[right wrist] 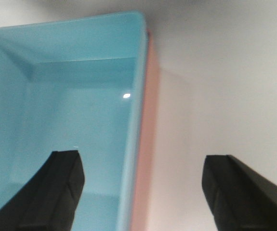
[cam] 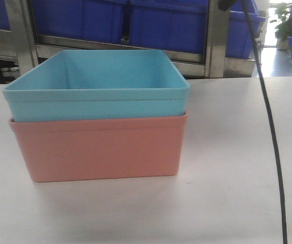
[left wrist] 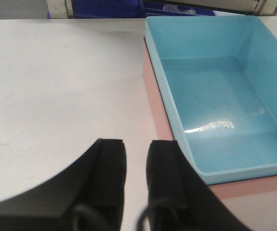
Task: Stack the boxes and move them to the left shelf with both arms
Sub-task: 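Lower both grippers onto opposite walls of the stacked bins and grip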
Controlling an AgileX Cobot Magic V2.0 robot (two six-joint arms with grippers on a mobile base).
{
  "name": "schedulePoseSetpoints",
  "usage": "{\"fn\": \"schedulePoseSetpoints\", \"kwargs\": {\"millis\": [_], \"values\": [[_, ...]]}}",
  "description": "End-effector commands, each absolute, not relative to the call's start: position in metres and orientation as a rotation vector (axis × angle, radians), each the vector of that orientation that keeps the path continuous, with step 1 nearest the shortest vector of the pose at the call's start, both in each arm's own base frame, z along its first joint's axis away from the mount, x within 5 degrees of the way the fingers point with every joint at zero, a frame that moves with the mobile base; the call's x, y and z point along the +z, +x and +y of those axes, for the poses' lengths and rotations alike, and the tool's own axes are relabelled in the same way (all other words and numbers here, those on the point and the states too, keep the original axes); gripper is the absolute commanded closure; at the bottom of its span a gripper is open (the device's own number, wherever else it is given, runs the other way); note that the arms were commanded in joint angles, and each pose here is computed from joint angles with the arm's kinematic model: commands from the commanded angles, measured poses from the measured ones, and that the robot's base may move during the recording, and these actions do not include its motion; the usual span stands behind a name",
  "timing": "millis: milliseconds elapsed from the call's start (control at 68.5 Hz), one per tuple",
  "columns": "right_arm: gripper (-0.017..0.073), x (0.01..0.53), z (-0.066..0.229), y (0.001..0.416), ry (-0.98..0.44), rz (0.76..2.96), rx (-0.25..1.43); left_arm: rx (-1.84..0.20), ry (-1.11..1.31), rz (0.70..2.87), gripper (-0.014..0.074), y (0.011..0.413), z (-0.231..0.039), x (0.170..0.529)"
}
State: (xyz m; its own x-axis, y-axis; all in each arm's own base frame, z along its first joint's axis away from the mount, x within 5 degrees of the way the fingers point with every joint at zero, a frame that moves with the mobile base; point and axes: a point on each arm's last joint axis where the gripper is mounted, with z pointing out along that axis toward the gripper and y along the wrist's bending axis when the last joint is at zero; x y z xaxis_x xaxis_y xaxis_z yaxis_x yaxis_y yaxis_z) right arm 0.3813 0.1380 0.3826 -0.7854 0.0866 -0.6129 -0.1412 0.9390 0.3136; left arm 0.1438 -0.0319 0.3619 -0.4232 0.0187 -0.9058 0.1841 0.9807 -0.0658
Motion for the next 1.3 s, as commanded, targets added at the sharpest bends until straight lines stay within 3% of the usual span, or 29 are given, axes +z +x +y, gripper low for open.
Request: {"fn": "schedulePoseSetpoints", "kwargs": {"millis": [0,73,219,336,847,1095,1285], "values": [[-0.0055,0.429,0.124,0.36,-0.099,2.286,0.399,-0.214,0.135,1.894,0.0496,0.144,-0.033,0.378],[-0.0055,0.433,0.122,0.353,-0.154,2.301,0.371,-0.212,0.136,1.909,0.0444,0.147,-0.034,0.376],[-0.0055,0.434,0.129,0.344,-0.252,2.324,0.351,-0.203,0.141,1.989,0.0164,0.16,-0.037,0.372],[-0.0055,0.433,0.141,0.342,-0.299,2.311,0.364,-0.228,0.132,2.107,0.0008,0.176,-0.043,0.368],[-0.0055,0.392,0.162,0.369,-0.305,2.404,0.421,-0.312,0.102,2.287,0.0011,0.283,-0.074,0.382],[-0.0055,0.37,0.175,0.384,-0.289,2.432,0.492,-0.328,0.104,2.421,0.0011,0.347,-0.091,0.363],[-0.0055,0.344,0.189,0.393,-0.315,2.49,0.488,-0.387,0.094,2.498,0.0011,0.371,-0.106,0.336]]}}
